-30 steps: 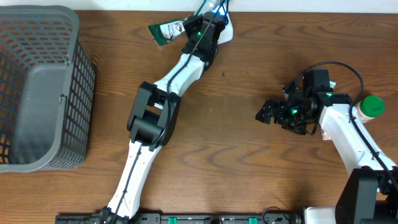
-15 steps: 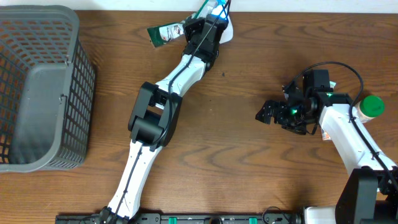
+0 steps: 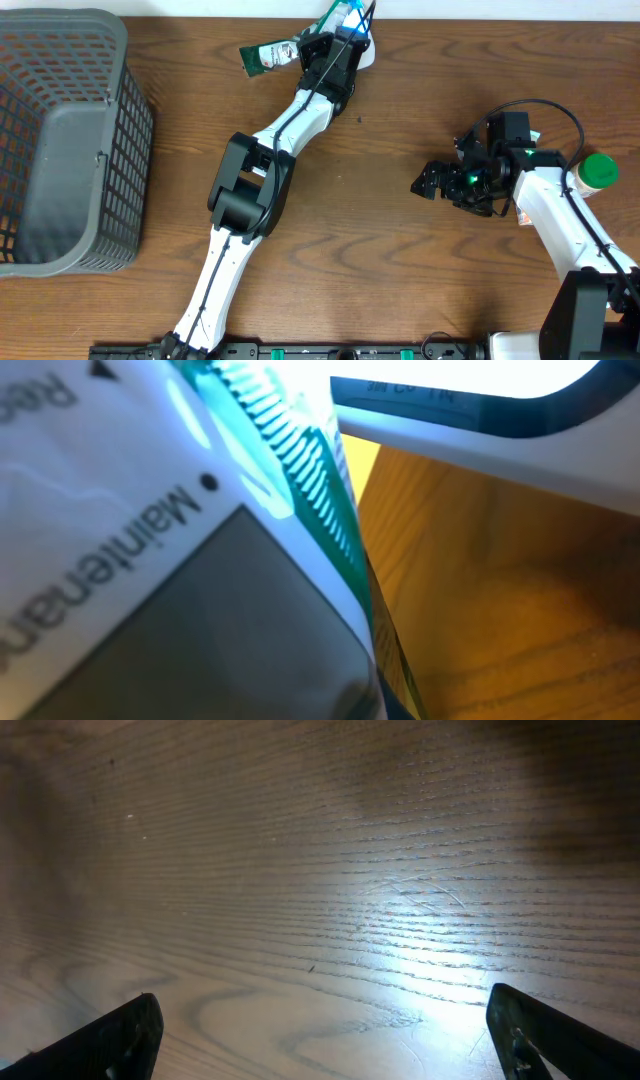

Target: Scan the item barcode

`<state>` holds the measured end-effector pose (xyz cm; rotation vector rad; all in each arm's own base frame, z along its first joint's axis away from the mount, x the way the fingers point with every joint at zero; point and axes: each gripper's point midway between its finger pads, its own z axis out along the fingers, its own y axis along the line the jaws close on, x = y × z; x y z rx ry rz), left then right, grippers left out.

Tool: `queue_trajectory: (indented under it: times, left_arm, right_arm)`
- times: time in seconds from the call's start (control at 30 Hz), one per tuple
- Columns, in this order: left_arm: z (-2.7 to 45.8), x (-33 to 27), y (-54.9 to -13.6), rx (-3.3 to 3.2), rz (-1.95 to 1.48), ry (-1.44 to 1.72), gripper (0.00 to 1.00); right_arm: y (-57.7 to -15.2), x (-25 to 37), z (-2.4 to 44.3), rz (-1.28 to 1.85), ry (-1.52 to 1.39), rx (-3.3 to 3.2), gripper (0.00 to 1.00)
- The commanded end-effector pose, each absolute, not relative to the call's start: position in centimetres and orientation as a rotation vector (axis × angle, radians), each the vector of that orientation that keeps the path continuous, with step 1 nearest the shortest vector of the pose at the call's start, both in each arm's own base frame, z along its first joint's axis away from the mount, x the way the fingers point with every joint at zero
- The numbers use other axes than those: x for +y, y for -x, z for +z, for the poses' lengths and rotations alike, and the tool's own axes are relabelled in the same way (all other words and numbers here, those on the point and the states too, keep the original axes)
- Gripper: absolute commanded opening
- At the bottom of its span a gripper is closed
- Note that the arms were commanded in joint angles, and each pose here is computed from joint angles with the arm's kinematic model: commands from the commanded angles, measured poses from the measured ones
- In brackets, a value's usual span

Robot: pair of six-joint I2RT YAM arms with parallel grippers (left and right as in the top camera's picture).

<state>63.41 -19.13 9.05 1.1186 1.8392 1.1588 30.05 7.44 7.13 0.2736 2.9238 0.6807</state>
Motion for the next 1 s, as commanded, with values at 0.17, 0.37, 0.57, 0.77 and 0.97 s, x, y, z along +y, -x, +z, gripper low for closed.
queue_trajectory:
  times: [0.17, 0.37, 0.57, 0.77, 0.97]
  left_arm:
    - [13.8, -18.6, -64.1, 1.762, 1.212, -0.878, 0.07]
    - [20.2, -18.7, -62.8, 1.76, 1.13, -0.707, 0.07]
    - [25.4, -18.5, -58.1, 1.932, 0.753, -0.415, 0.12]
    - [24.2, -22.1, -45.4, 2.441, -0.051, -0.423, 0.13]
    - [21.0, -24.0, -36.9, 2.801, -0.378, -0.416, 0.13]
  right_arm:
    - [-30.3, 7.6, 7.6, 0.696, -0.254, 2.908, 0.99]
    - [-30.2, 7.6, 7.6, 0.696, -0.254, 2.908, 0.99]
    - [-30.3, 7.6, 7.6, 0.696, -0.254, 2.907, 0.99]
    - [-30.2, 7.6, 7.6, 0.696, -0.254, 2.908, 0.99]
    - [-30.5, 7.7, 7.7, 0.706, -0.288, 2.896, 0.99]
